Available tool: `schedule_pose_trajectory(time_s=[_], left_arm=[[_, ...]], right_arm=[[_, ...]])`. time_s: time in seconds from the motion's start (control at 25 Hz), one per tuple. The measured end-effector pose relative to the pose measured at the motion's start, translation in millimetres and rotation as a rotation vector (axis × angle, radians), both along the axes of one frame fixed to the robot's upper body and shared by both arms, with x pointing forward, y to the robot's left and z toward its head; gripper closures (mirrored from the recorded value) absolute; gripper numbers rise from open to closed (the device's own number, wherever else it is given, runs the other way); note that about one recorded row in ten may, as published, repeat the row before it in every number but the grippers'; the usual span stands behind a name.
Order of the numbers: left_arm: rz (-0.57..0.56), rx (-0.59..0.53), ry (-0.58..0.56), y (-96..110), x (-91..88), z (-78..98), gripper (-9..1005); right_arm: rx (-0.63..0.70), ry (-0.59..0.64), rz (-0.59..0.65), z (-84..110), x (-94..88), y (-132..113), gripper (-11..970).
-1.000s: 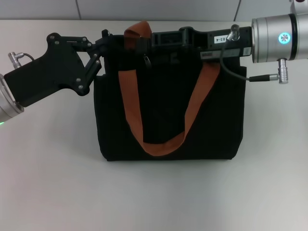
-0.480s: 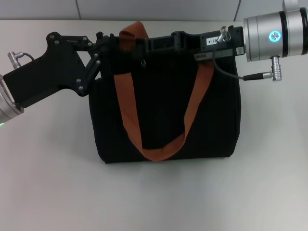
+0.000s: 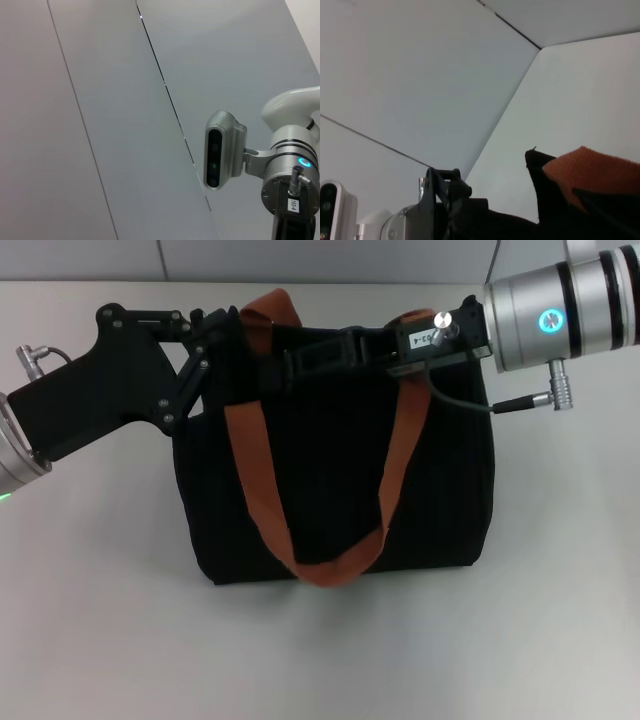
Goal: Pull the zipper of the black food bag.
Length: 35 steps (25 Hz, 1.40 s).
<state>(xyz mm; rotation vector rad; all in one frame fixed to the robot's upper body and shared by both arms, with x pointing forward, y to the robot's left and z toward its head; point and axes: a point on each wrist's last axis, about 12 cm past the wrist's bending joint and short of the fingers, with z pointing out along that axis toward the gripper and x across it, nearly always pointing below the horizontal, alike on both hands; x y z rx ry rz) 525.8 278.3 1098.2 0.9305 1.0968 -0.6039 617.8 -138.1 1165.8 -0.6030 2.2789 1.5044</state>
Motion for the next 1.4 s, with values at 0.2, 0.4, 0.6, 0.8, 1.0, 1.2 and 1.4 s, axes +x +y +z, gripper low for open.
schedule_pose_trajectory(time_s=[0.2, 0.4, 0.6, 0.8, 1.0, 1.2, 1.4], left_arm=[[0.001, -0.009, -0.004, 0, -0.2, 0.7, 956], [0.008, -0.013, 0.0, 0, 0.3, 0.0, 955], [0.01, -0.016, -0.004, 0, 0.6, 0.6, 953], [0.009, -0.018, -0.005, 0, 0.4, 0.7, 952], [0.008, -0.017, -0.007, 0, 0.2, 0.7, 951], [0.008, -0.018, -0.008, 0, 0.2, 0.7, 950], [0.007, -0.025, -0.001, -2, -1.0, -1.0, 948]], right_arm=[[-0.006, -0.02, 0.015, 4.4, 0.6, 2, 338], [-0.006, -0.043, 0.024, 10.8, 1.7, 3, 450], [-0.031, -0.054, 0.039, 11.6, 2.2, 6, 493], [-0.059, -0.065, 0.055, 11.2, 2.4, 11, 527], [-0.078, -0.079, 0.065, 11.0, 2.3, 16, 566], [-0.083, -0.106, 0.076, 14.8, 1.7, 19, 659], [-0.095, -0.118, 0.084, 14.5, 1.3, 18, 809]])
